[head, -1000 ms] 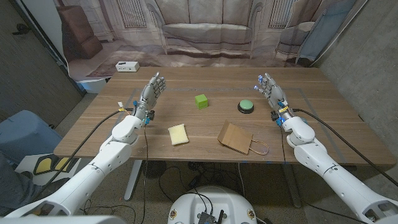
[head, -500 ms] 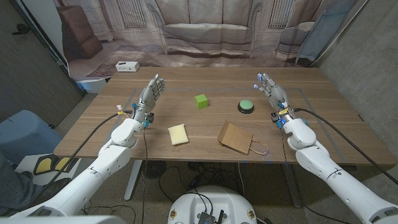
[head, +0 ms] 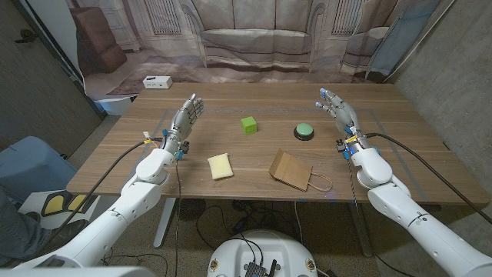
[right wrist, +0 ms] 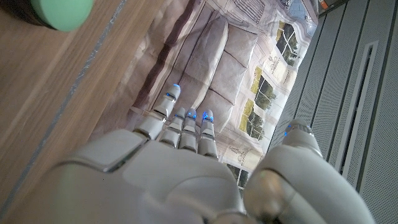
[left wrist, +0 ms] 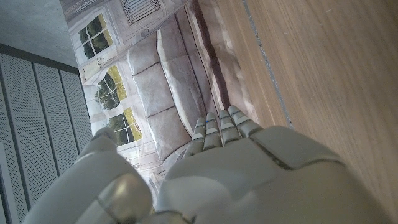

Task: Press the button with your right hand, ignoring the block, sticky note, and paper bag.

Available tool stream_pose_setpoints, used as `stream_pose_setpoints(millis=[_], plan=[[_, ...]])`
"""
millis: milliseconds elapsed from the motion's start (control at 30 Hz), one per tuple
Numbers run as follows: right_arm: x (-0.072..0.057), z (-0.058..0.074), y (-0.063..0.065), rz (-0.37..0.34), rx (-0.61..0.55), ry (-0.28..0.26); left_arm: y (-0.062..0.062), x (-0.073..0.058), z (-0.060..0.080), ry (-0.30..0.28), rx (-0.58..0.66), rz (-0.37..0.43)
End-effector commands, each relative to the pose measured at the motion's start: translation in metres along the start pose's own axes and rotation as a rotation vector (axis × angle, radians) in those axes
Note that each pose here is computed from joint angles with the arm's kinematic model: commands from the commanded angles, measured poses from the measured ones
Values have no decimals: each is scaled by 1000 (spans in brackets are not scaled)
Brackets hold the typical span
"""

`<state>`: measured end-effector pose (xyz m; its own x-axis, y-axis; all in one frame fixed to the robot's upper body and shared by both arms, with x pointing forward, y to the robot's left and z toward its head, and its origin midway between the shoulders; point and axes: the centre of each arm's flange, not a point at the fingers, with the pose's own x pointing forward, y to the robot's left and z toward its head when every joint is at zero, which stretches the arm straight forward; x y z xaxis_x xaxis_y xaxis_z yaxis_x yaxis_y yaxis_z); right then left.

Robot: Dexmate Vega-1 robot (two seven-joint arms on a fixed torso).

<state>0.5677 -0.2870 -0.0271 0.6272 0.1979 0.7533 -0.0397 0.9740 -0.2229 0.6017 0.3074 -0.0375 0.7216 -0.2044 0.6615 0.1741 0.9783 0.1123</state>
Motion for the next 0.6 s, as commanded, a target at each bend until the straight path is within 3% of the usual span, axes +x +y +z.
stream_pose_setpoints(millis=[33, 600], plan=[[-5, 13, 0, -21, -139, -22, 6, 3, 5, -52, 0, -28], [-8, 22, 0, -57, -307, -40, 6, 2, 7, -19, 5, -2]])
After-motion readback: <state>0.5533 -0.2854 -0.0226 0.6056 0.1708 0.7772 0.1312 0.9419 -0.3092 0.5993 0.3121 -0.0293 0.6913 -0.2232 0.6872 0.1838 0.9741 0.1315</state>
